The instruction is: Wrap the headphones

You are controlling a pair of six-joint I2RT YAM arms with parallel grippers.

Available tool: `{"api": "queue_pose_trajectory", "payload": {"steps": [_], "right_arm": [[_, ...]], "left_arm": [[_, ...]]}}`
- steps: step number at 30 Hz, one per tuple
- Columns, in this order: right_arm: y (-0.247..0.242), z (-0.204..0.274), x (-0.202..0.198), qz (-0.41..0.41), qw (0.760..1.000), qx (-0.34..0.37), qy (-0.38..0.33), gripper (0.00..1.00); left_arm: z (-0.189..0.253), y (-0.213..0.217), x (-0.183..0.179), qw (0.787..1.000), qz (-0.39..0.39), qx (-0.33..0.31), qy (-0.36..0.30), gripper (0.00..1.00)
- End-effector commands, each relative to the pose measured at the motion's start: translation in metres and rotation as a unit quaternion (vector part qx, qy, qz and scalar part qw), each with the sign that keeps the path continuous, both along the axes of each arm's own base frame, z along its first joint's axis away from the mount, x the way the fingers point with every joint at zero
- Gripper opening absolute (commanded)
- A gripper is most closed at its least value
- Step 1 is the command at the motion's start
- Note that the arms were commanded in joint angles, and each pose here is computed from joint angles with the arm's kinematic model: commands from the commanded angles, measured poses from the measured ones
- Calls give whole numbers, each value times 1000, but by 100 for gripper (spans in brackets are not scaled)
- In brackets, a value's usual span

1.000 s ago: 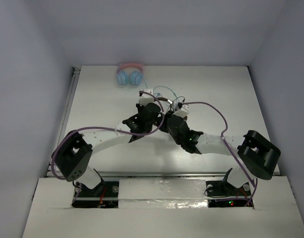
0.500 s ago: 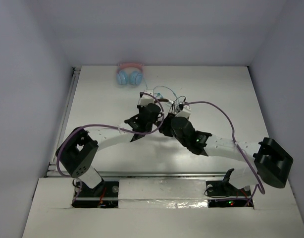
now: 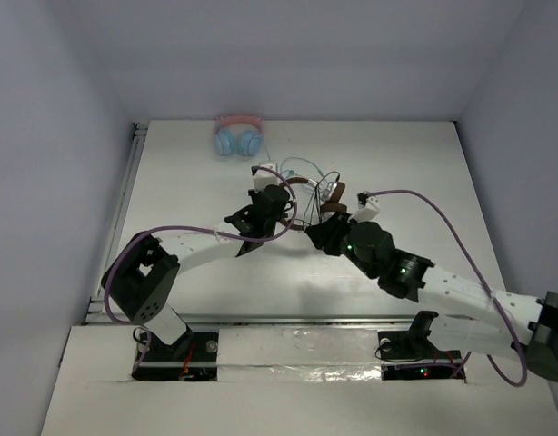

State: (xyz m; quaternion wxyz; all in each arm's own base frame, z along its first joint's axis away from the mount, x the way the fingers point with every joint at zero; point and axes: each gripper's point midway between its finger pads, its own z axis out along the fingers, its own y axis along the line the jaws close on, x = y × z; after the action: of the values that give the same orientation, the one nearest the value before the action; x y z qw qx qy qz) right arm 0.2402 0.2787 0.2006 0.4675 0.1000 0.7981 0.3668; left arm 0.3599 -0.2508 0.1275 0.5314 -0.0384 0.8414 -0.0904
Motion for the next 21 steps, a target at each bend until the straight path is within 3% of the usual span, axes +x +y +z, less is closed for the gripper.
{"api": "queue_pose_trajectory", "payload": {"steps": [1, 10, 21], "right_arm": [[-18, 37, -15, 8, 999, 29, -38, 36], [-80, 72, -41, -18, 997, 18, -74, 35], [-103, 53, -35, -67, 995, -24, -68, 36]], "left_arm": [[21, -14, 3, 998, -9, -61, -17, 0], [-28, -23, -13, 997, -43, -39, 59, 0], [-73, -28, -27, 991, -66, -29, 113, 0]]}}
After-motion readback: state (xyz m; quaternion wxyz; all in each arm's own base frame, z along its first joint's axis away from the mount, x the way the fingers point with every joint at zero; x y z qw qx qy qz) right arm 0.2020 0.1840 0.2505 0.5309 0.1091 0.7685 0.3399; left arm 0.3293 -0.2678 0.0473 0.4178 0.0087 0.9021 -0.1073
